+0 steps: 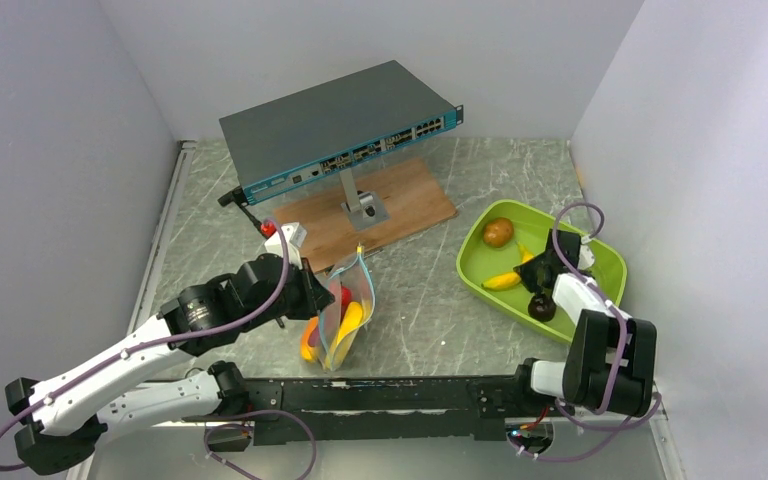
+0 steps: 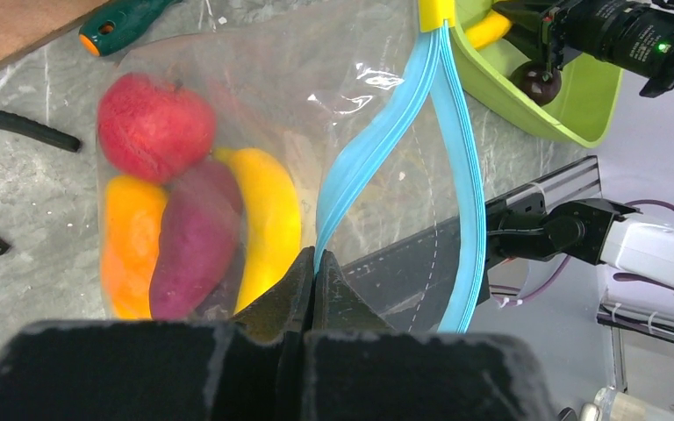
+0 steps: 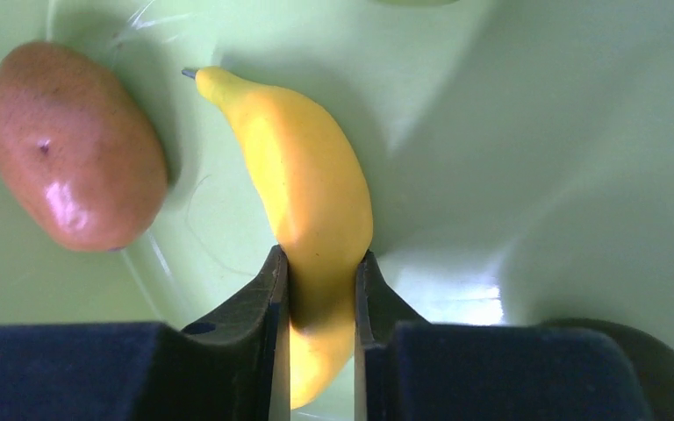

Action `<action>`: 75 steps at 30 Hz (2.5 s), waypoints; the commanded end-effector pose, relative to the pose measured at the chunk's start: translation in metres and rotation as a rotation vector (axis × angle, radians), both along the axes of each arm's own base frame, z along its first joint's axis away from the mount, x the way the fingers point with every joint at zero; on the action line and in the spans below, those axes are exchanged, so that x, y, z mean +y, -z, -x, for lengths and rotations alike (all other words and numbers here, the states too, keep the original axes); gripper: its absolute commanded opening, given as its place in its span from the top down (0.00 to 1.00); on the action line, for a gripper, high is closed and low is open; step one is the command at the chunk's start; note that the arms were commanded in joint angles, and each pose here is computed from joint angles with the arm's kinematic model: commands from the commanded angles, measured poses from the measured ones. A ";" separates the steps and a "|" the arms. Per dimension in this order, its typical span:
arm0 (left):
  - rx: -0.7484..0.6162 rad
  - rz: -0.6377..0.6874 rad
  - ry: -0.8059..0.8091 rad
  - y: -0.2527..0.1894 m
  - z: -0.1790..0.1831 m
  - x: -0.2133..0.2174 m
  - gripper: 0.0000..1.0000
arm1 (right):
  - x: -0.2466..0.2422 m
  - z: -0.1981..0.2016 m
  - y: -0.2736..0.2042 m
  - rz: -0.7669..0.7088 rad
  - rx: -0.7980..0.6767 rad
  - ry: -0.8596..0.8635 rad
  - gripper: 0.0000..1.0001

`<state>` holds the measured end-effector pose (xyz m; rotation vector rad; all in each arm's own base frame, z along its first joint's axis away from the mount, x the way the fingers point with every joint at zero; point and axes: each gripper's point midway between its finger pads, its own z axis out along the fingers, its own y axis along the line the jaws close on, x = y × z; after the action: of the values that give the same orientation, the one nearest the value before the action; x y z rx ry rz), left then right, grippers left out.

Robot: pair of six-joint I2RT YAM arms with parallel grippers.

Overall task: Place the food in the zip-top bag and seal the zipper
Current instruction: Pick up the fake fruit from the bin, then place the fake fruit in the zipper food storage bag.

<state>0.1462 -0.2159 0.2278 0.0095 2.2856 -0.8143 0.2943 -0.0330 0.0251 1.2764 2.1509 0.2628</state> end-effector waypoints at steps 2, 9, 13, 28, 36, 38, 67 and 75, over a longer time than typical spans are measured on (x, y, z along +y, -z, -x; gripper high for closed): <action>-0.047 0.065 0.017 -0.024 -0.003 -0.008 1.00 | -0.043 0.030 -0.027 0.208 0.100 0.137 1.00; -0.056 0.064 0.026 -0.025 -0.007 -0.014 1.00 | -0.038 0.019 -0.120 0.339 -0.102 0.095 1.00; -0.057 0.066 0.040 -0.026 -0.009 -0.022 1.00 | 0.010 0.002 -0.175 0.392 -0.219 -0.100 1.00; -0.065 0.061 0.091 -0.020 -0.027 -0.060 1.00 | 0.190 0.063 -0.248 0.117 -0.259 -0.964 1.00; -0.056 0.052 0.102 -0.014 -0.036 -0.077 1.00 | 0.208 0.107 -0.269 0.072 -0.216 -1.114 1.00; -0.056 0.059 0.109 -0.014 -0.038 -0.083 1.00 | 0.211 0.113 -0.266 0.090 -0.167 -1.124 1.00; -0.024 0.102 0.229 -0.022 -0.029 -0.136 1.00 | 0.241 0.107 -0.223 0.331 0.253 -1.149 1.00; -0.028 0.108 0.248 -0.026 -0.026 -0.144 1.00 | 0.256 0.096 -0.222 0.307 0.262 -1.113 1.00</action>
<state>0.1731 -0.3435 0.2226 0.2247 2.3240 -0.9624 0.1932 0.2140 0.2343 -0.2186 2.8017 0.1492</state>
